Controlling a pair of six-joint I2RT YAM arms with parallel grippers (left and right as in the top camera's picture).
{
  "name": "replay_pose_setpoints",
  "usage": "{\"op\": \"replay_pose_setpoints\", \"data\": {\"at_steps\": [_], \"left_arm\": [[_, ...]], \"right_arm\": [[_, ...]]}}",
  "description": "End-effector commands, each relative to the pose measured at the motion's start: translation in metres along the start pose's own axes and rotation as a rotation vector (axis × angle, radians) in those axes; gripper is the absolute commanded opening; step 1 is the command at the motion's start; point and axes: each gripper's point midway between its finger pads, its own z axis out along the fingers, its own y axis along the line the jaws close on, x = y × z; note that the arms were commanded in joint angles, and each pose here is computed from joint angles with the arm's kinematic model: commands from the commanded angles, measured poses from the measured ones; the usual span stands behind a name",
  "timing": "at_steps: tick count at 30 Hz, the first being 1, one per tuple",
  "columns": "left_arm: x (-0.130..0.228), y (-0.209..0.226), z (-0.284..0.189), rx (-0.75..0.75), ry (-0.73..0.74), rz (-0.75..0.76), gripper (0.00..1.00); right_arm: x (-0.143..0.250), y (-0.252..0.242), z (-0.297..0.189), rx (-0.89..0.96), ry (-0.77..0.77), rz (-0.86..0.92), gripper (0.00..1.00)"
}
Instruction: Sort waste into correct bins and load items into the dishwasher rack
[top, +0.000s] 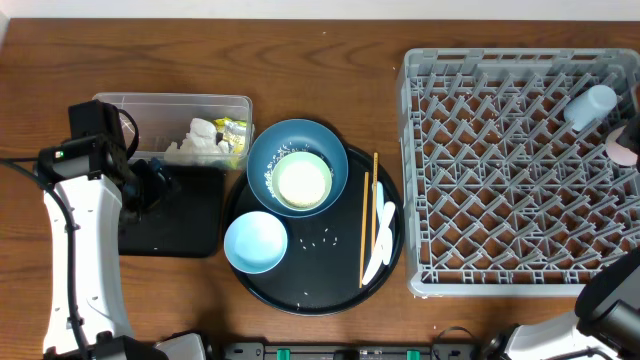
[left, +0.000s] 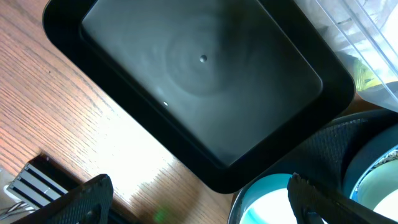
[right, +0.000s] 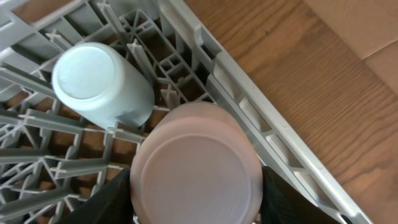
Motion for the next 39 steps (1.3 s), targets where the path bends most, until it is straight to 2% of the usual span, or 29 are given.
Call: {"op": "replay_pose_setpoints", "data": {"at_steps": [1,3,5,6,8,11,16,20,24,27,31,35,39], "left_arm": [[0.001,0.004,0.002,-0.017,0.006,-0.007,0.91],[0.001,0.004,0.002,-0.017,0.006,-0.007,0.91],[0.001,0.004,0.002,-0.017,0.006,-0.007,0.91],[0.001,0.004,0.002,-0.018,0.006,-0.007,0.91],[0.001,0.004,0.002,-0.017,0.006,-0.007,0.91],[0.001,0.004,0.002,-0.018,0.006,-0.007,0.91],[0.002,0.004,0.002,-0.019,0.009,-0.006,0.91],[0.002,0.005,0.002,-0.021,0.012,-0.006,0.91],[0.002,0.005,0.002,-0.021,0.012,-0.006,0.91],[0.002,0.005,0.002,-0.02,0.012,-0.007,0.91],[0.002,0.005,0.002,-0.021,0.012,-0.006,0.91],[0.002,0.005,0.002,-0.021,0.011,-0.007,0.91],[0.002,0.005,0.002,-0.02,0.011,-0.007,0.91]], "right_arm": [[-0.005,-0.005,0.004,0.023,-0.011,0.013,0.45],[-0.005,-0.006,0.005,0.029,-0.01,0.012,0.46],[-0.006,-0.007,0.005,0.039,-0.012,0.013,0.57],[-0.006,-0.007,0.005,0.039,-0.013,0.013,0.69],[-0.006,-0.008,0.005,0.039,-0.012,0.013,0.99],[-0.006,0.0,0.003,0.0,-0.011,0.013,0.99],[-0.014,0.038,-0.019,-0.175,-0.041,-0.008,0.99],[-0.019,0.079,-0.059,-0.298,-0.082,-0.061,0.99],[-0.006,0.127,-0.102,-0.423,-0.077,-0.159,0.99],[0.023,0.173,-0.134,-0.547,-0.021,-0.255,0.99],[0.084,0.227,-0.166,-0.672,0.136,-0.39,0.99],[0.149,0.266,-0.195,-0.762,0.298,-0.533,0.99],[0.201,0.294,-0.219,-0.797,0.433,-0.578,0.99]]}}
